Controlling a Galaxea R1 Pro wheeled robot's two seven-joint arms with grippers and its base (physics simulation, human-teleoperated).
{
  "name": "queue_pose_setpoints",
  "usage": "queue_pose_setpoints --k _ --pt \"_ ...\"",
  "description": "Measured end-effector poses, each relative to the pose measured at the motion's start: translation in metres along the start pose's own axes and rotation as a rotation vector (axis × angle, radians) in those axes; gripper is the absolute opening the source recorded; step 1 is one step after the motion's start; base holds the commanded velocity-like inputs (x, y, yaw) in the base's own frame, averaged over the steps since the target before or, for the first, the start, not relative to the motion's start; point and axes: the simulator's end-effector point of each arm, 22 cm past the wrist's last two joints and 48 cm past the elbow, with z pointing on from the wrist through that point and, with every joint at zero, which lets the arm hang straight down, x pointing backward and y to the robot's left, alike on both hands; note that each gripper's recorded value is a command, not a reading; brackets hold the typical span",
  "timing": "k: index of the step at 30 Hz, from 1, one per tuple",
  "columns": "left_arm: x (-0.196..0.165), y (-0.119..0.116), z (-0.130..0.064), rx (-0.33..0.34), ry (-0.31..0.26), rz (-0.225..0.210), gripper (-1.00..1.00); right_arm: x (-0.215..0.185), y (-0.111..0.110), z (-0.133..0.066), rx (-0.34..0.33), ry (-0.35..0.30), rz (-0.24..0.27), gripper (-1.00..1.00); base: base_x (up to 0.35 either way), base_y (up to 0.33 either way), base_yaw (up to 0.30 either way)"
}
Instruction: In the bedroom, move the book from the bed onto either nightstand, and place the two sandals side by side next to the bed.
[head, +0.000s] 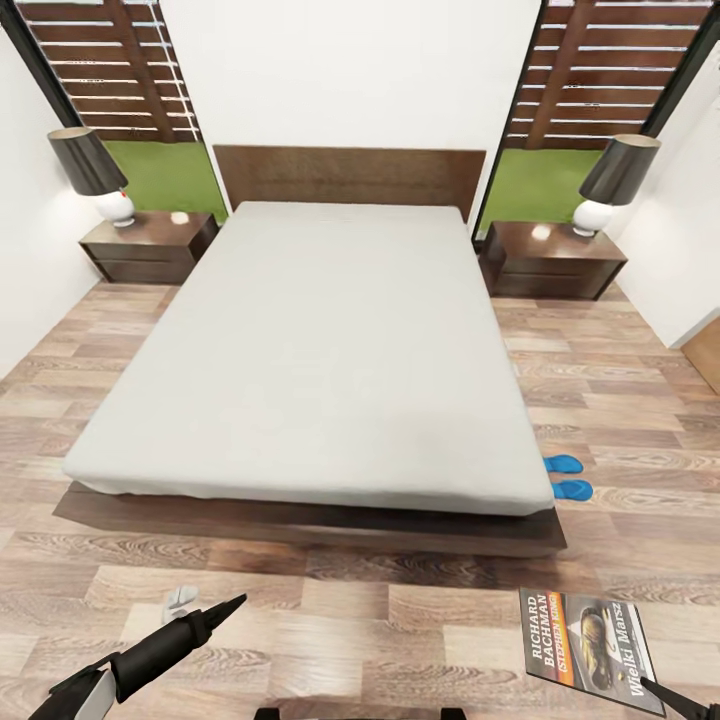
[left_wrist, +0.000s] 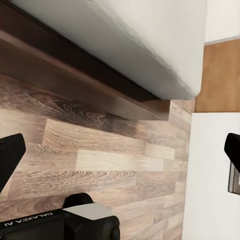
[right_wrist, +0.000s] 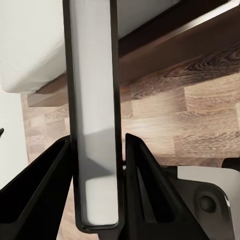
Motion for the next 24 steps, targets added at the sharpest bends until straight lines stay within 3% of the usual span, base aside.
queue_pose_setpoints --k 24 --pt "-0.014 -0.013 -0.002 0.018 -0.024 0.025 1.0 -0.01 0.009 -0.002 -0.018 -0.026 -0.023 -1.0 0.0 0.0 0.0"
